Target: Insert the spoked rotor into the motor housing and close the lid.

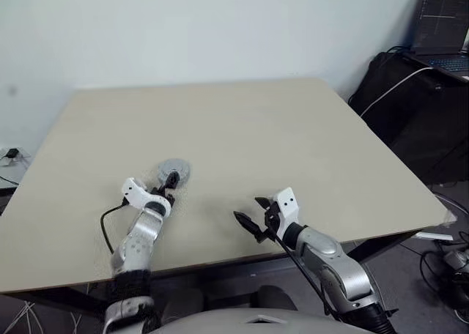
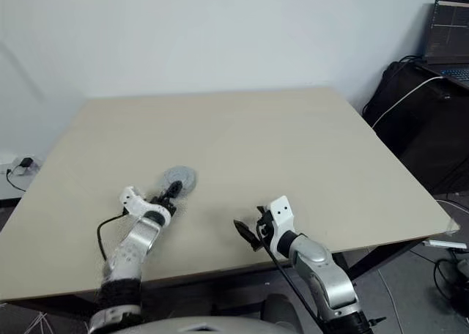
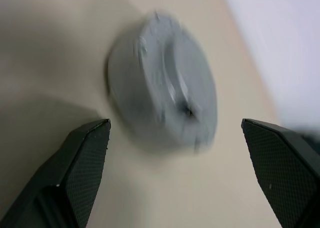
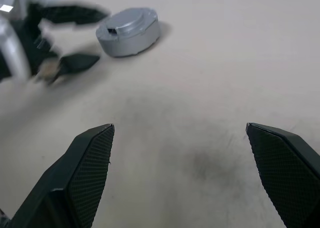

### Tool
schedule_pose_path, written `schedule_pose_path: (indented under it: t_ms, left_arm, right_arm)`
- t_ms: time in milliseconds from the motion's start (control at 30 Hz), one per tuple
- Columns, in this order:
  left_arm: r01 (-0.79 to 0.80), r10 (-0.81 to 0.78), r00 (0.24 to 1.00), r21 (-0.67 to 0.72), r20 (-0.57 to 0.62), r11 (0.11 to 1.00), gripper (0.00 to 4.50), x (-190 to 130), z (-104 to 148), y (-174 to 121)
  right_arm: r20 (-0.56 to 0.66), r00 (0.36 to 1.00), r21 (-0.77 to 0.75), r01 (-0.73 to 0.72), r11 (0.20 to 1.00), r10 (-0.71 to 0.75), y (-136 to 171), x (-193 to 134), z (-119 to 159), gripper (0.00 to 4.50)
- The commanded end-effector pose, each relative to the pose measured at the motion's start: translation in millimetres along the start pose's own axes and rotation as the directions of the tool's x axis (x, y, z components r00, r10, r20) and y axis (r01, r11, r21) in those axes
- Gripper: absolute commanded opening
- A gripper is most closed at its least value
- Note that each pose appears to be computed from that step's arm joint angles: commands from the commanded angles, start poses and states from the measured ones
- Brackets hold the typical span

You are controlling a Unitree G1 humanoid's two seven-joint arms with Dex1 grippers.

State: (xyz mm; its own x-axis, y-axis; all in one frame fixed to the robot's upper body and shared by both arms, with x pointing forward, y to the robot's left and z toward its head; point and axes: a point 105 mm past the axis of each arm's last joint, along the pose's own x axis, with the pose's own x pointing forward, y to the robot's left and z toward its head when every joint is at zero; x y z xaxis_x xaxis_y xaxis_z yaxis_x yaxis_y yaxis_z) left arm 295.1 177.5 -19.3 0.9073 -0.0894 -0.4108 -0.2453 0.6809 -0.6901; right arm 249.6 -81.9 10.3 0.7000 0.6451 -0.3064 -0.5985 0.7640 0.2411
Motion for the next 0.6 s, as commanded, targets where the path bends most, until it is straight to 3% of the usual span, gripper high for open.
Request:
schedule_pose_path:
  t_ms: [33,200,267,467,600]
  left_arm:
    - [0.024,-0.011,0.997,0.165,-0.079,0.986,4.46,-23,-18,3]
    - [0.015,-0.066,0.994,0.507,0.082,0.862,4.46,-53,-8,-5]
    - [-0.052,-0.096,0.979,0.672,0.182,0.738,4.46,-62,-5,-11]
    - [-0.268,-0.088,0.913,0.748,0.398,0.607,4.46,-82,-2,-6]
    - [-0.347,-0.072,0.870,0.710,0.487,0.613,4.46,-91,-4,-3]
  right_arm:
    - [0.081,0.994,-0.021,0.069,0.997,-0.067,-9,-1,16,4.50]
    - [0.198,0.961,-0.048,0.206,0.977,-0.193,-22,-3,25,4.50]
    - [0.246,0.931,-0.067,0.293,0.954,-0.269,-31,-6,27,4.50]
    - [0.376,0.816,-0.152,0.522,0.839,-0.439,-50,-17,24,4.50]
    - [0.391,0.790,-0.217,0.578,0.787,-0.472,-50,-26,12,4.50]
